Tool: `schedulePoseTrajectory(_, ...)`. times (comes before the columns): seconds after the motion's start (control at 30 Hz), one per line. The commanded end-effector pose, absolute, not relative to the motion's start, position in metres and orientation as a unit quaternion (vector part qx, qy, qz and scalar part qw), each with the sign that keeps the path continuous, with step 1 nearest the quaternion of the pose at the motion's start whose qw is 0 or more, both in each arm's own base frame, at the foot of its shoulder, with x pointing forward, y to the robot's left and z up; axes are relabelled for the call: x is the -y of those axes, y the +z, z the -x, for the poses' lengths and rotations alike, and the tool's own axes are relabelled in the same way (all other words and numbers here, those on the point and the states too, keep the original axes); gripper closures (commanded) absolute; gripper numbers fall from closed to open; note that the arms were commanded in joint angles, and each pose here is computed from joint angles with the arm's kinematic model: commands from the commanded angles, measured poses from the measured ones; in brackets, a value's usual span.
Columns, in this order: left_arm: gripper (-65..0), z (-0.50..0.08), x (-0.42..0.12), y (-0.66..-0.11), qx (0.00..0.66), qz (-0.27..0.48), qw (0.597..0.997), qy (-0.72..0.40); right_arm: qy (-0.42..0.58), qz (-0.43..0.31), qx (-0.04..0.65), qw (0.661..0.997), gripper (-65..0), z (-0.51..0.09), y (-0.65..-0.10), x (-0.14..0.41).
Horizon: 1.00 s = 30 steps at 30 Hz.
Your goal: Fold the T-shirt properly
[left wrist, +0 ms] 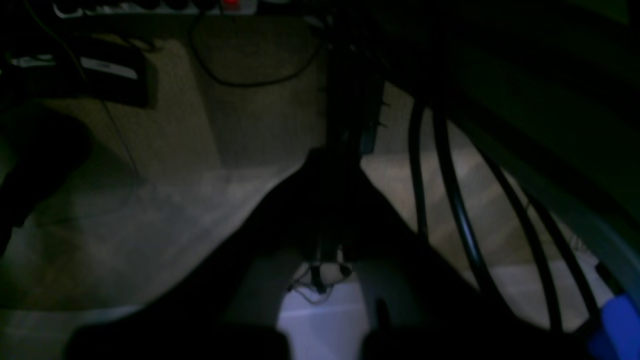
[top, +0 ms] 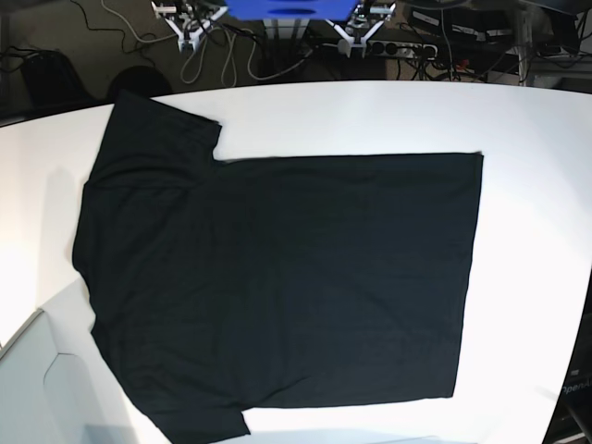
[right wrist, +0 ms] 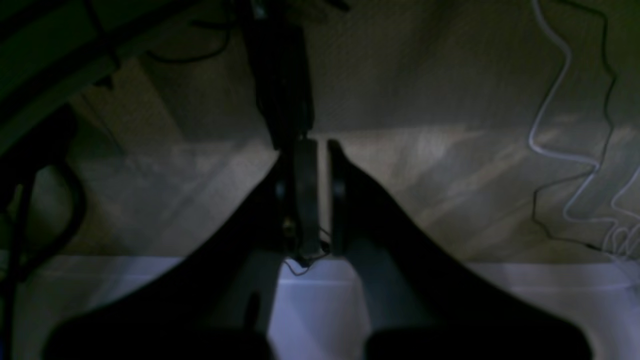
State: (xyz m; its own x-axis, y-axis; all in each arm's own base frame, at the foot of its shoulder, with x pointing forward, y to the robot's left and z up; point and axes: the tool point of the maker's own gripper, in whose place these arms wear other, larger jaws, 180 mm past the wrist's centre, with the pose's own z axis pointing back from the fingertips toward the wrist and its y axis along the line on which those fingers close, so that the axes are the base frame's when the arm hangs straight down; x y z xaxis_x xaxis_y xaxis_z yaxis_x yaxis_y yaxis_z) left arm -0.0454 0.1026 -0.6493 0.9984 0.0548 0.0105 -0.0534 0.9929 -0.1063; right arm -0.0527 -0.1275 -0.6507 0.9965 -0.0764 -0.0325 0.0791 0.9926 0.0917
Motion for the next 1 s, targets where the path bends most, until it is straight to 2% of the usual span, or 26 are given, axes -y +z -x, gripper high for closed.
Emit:
schedulePoseTrajectory(0.0,0.0,0.062,-0.102,-0.647,-0.006,0.054,0.998,0.022,-0.035,-0.049,-0.010,0.998,-0.1,0.058,-0.647,0.133)
schedulePoseTrajectory(0.4,0.0,0.081,-0.131,-0.624,0.023,0.034,0.999,0.007,-0.006,-0.044,0.054,0.998,-0.1,0.079,-0.601,0.149)
schedulePoseTrajectory(0.83,0.0,0.070,-0.144,-0.561,0.113,0.027,0.993,-0.021,0.045,-0.051,0.154,0.986,-0.1,0.057,-0.519,0.154)
schedulePoseTrajectory(0.97,0.0,0.066,-0.163,-0.536,0.139,0.005,0.990,-0.007,0.064,-0.054,0.182,0.980,-0.1,0.046,-0.492,0.154)
